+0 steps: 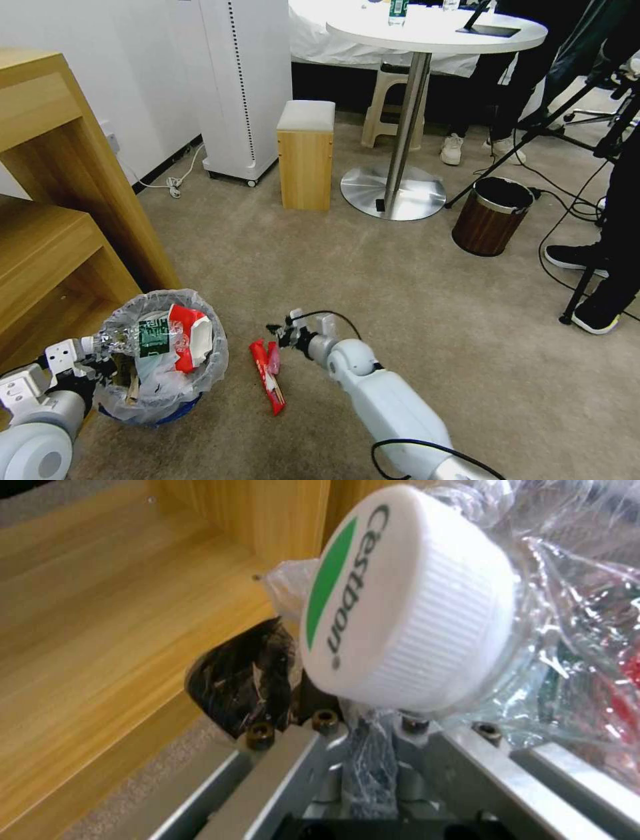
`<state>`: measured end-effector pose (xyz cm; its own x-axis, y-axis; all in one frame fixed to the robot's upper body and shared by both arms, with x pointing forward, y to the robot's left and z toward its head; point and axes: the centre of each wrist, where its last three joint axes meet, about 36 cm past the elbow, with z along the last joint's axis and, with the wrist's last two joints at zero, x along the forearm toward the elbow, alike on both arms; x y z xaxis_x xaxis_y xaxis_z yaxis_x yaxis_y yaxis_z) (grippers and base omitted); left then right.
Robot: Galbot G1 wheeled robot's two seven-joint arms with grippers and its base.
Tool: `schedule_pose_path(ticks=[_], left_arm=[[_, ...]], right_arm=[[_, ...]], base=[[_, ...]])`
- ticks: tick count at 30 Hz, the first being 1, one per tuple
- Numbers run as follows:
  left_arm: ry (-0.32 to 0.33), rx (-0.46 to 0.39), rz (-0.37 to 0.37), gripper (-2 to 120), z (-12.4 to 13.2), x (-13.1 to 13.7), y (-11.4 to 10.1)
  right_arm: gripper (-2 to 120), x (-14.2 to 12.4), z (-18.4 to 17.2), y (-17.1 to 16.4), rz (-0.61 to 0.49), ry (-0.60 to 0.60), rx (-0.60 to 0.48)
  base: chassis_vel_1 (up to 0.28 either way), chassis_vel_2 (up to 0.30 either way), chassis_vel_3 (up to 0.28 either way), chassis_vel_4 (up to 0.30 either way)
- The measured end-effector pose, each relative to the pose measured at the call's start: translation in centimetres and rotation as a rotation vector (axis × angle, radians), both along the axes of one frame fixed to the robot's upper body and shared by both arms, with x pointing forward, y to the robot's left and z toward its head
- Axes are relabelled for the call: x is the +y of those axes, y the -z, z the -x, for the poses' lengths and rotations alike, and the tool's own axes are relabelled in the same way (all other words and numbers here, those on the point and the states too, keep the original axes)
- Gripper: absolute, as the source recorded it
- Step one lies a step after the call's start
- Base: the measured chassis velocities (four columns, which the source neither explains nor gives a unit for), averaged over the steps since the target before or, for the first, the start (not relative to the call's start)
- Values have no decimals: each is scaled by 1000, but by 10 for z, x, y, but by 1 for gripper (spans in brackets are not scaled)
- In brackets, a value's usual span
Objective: Pick up the trash bin and place the garbage on the floor into it.
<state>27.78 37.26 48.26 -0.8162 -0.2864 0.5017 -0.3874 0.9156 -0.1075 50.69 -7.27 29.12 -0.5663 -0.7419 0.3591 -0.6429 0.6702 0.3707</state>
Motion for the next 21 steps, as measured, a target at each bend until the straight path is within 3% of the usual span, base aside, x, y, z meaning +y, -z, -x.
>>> schedule_pose_path(ticks=[7,8,10,21], left_arm=[[4,3,-2,1,1,-4,3],[5,3,-5,1,1,-4,3],[13,-4,-12,1,1,-7,1],[15,-10,-16,1,1,-11,0]], right_arm=[[0,4,-2,23,8,-6,88],[1,14,-3,29,0,-12,127],[21,44,-1,45,6,-29,193],[59,34,10,85,184,7,300]], base=[[0,0,0,0],[0,0,0,0],[0,0,0,0],[0,0,0,0]])
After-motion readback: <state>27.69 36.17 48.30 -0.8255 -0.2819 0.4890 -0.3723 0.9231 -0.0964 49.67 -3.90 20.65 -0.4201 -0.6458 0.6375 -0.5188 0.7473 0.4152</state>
